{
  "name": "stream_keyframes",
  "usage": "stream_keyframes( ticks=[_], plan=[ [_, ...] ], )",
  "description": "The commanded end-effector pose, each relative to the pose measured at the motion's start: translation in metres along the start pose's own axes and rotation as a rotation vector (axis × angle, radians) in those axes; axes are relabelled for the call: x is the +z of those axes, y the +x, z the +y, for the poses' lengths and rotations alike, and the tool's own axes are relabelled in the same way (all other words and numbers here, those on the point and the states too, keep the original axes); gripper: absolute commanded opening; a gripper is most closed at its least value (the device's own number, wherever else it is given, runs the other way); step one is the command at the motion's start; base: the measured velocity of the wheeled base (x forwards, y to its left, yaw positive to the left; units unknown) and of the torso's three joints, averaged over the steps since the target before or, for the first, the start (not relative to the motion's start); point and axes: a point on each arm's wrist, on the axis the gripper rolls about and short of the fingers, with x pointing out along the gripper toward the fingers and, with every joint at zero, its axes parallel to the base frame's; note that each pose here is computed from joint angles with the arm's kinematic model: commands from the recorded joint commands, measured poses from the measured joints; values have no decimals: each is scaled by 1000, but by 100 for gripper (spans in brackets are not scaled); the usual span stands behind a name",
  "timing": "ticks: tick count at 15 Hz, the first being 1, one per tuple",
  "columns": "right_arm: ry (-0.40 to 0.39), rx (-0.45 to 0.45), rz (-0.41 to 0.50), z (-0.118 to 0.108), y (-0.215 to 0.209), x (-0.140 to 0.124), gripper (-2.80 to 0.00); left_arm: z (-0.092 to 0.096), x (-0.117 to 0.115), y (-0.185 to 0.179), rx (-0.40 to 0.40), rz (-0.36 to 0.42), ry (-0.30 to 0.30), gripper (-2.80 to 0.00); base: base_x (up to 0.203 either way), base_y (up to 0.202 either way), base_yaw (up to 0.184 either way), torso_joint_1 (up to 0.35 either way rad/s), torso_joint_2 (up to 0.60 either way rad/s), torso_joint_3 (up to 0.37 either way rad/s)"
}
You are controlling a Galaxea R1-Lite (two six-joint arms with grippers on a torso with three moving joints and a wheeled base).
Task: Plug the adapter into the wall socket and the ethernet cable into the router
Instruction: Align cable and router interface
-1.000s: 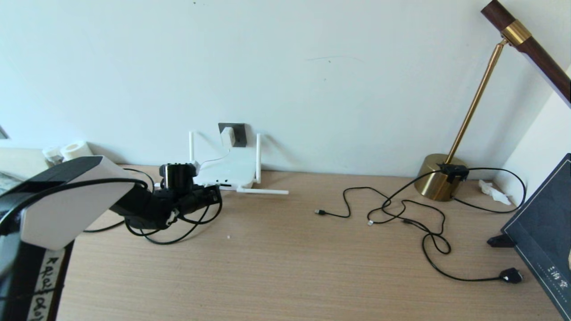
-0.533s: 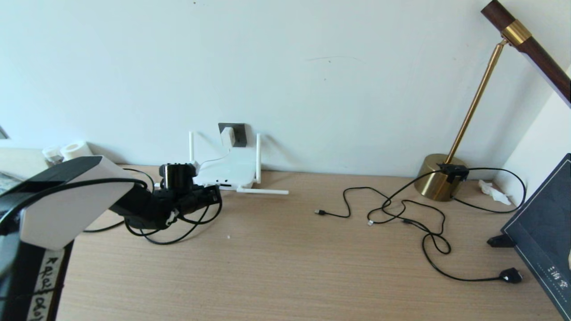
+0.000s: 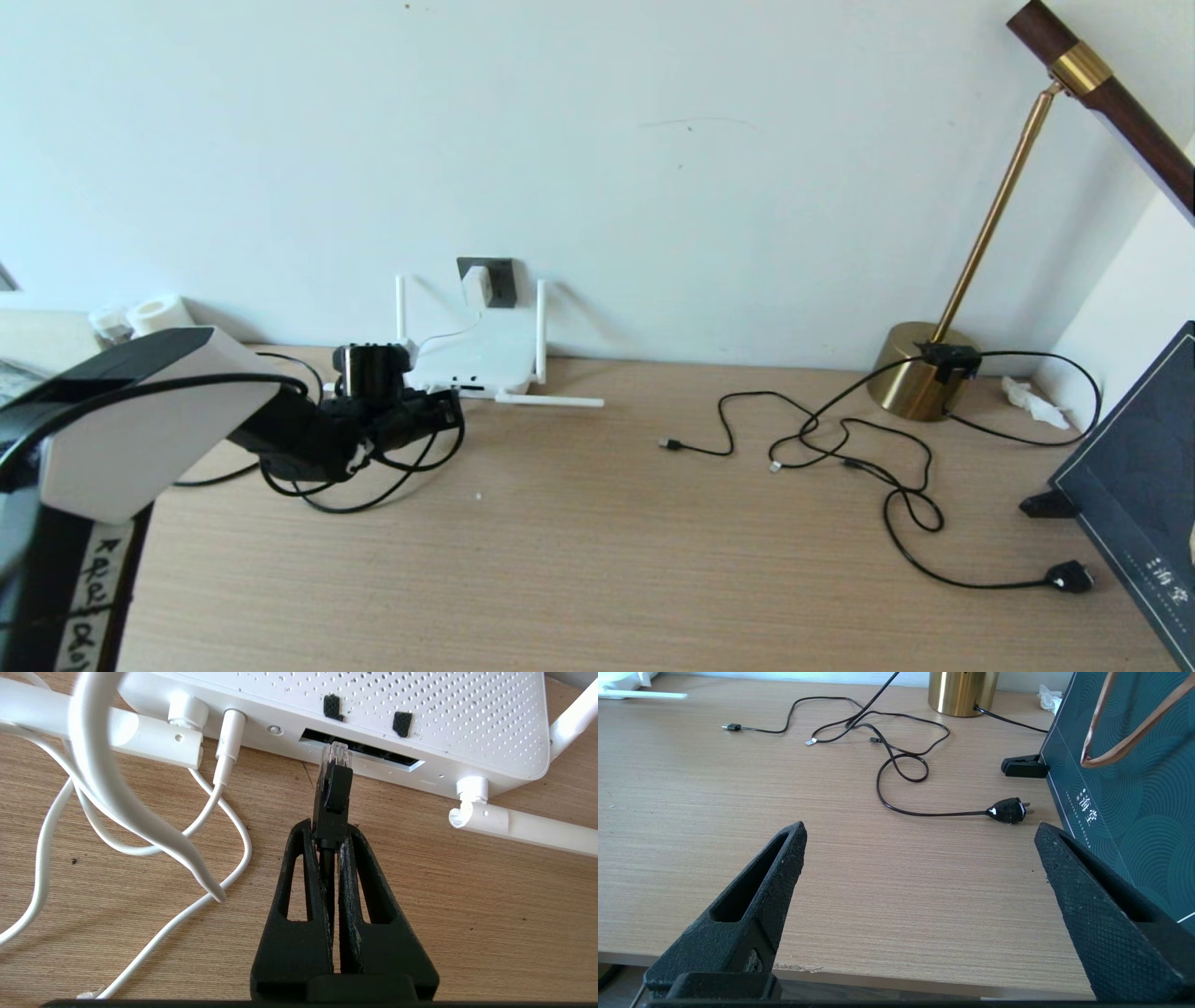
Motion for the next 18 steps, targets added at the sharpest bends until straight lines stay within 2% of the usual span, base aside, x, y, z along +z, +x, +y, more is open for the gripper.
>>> stream_keyframes(
  ticks=[1,18],
  plan=[
    [0,1,0,0,0,0,0,0,0,0,-1,-2,-1,-280,0,0,0,0,0,0],
    [-1,0,2,0,0,0,0,1,4,-1,1,-14,-3,-280,0,0,0,0,0,0]
  ],
)
